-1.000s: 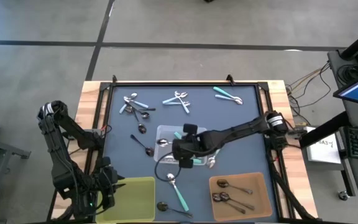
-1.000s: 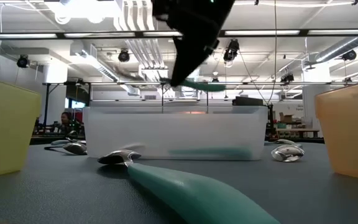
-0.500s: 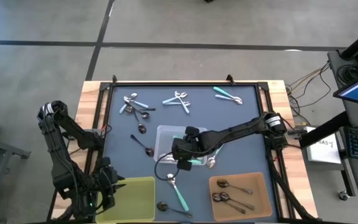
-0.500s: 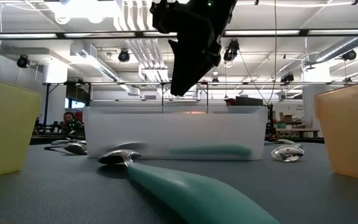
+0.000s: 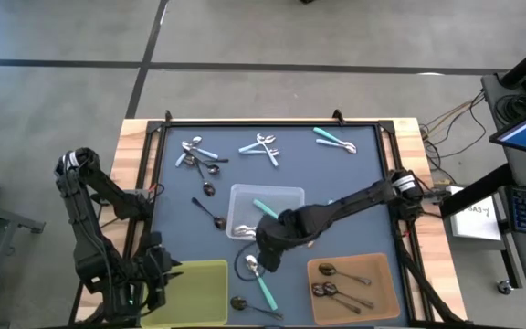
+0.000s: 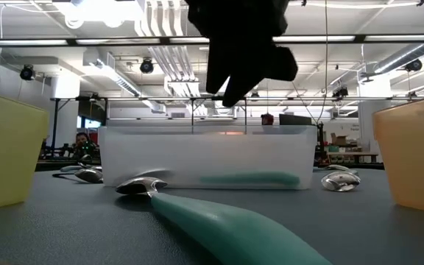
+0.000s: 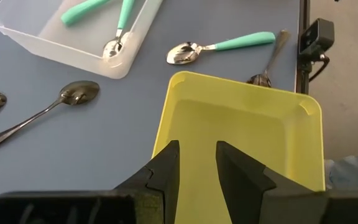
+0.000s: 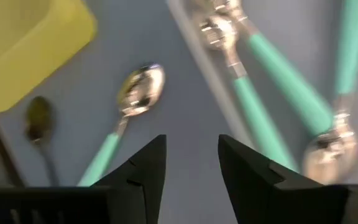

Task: Sort silverware by color (type)
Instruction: Put the green spoon into the transparent bin

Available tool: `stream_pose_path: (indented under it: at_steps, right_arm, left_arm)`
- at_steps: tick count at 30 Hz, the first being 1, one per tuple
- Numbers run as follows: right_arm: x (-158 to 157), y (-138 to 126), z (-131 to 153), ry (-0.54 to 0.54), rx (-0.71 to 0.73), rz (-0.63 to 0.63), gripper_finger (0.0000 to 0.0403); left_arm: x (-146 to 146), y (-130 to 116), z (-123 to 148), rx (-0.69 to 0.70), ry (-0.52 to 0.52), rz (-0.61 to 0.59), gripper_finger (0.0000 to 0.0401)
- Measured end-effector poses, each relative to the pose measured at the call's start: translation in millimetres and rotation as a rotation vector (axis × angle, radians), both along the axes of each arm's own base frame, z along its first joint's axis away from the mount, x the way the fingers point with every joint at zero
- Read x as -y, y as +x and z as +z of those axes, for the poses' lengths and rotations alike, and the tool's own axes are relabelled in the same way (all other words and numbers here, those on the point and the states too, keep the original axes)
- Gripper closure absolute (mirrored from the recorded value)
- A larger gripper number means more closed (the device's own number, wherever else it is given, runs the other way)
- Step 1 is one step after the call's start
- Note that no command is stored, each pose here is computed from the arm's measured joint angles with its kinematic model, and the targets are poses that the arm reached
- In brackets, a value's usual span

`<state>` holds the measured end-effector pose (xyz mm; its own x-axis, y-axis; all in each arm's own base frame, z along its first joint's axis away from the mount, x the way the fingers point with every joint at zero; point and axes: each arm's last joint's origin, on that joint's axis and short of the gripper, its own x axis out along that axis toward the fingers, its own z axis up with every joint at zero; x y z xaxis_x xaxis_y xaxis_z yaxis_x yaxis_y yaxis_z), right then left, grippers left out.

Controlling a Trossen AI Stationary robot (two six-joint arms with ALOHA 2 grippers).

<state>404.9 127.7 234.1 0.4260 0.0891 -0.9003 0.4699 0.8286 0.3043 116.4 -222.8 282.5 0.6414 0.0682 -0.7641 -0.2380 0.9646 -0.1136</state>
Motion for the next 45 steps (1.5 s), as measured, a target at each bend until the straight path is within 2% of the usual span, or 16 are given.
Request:
stream_pose_path:
  at_steps: [7,18,26,39,45]
  right_arm:
    - [-42.1,-6.9,1.0,0.076,0.06,-0.013,0.0278]
    - [-83.8,-10.3,-31.6,0.123,0.025,-0.092,0.0278]
    - [-94.6,-7.3,-44.9,0.152,0.031,-0.114,0.0278]
    - [-104.1,8.0,-87.0,0.199,0.031,-0.132,0.0278]
    - [-105.0,9.3,-99.5,0.18,0.014,-0.158,0.0278]
  left_arm:
    - [1.4,-4.6,-0.5,-0.006,0.028,-0.042,0.0314]
    - [7.1,-15.5,-0.6,-0.005,0.033,-0.102,0.0314]
    - [10.1,-22.6,-4.3,-0.031,0.027,-0.14,0.0314]
    - [19.3,-34.7,-8.4,-0.054,-0.027,-0.172,0.0314]
    - [19.9,-37.2,-8.9,-0.056,-0.028,-0.18,0.0314]
